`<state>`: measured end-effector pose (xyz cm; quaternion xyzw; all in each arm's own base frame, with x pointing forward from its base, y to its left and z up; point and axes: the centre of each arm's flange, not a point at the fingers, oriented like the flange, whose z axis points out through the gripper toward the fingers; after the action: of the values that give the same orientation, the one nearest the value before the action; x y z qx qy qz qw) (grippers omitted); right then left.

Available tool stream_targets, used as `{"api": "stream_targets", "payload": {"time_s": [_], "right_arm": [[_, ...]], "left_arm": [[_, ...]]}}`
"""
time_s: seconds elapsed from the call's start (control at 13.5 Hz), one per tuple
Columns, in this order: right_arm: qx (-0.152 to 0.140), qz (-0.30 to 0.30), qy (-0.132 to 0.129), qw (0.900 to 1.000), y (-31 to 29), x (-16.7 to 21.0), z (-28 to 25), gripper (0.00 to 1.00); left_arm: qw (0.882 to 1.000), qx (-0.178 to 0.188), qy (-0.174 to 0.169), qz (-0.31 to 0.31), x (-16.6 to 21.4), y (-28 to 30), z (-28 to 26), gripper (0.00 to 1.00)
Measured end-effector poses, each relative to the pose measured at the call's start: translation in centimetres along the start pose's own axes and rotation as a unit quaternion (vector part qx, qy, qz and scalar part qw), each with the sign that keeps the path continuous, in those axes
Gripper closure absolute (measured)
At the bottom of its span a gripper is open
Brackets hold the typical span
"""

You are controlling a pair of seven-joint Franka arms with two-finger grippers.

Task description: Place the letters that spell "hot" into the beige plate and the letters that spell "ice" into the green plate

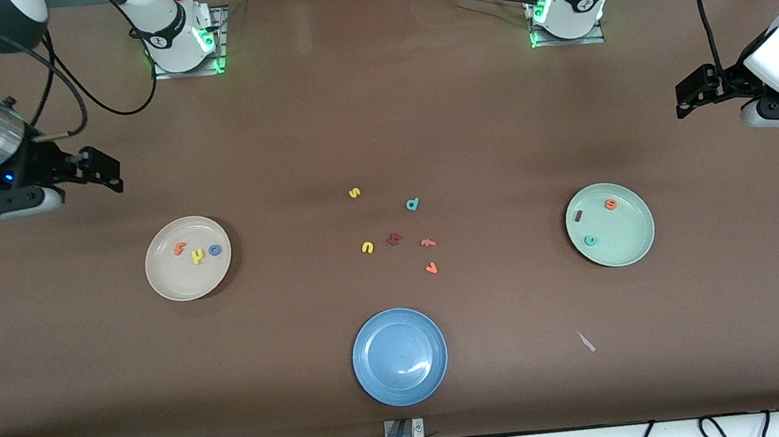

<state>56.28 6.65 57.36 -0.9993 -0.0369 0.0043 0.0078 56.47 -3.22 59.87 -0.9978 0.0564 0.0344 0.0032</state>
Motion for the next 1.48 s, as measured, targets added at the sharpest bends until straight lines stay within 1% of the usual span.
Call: {"api": "stream_targets", "payload": {"time_s": [0.15, 0.45, 0.89, 1.48], "right_arm": [[-0.008, 0.010, -0.004, 1.000, 1.4, -0.3, -1.2, 0.00], [-0.009, 0.043, -0.004, 0.999, 5.1, -0.5, -1.8, 0.00], [-0.008, 0.046, 0.003, 0.999, 5.4, -0.9, -2.8, 0.00], [-0.010, 0.042, -0.006, 0.999, 4.9, -0.5, -1.9, 0.00]], "left_arm": [[1.000, 0.000, 0.000, 0.000, 0.0, 0.0, 0.0, 0.00], [1.000, 0.000, 0.000, 0.000, 0.0, 0.0, -0.1, 0.00], [1.000, 0.000, 0.002, 0.000, 0.0, 0.0, -0.3, 0.00], [1.000, 0.000, 0.002, -0.001, 0.0, -0.1, -0.4, 0.00]]}}
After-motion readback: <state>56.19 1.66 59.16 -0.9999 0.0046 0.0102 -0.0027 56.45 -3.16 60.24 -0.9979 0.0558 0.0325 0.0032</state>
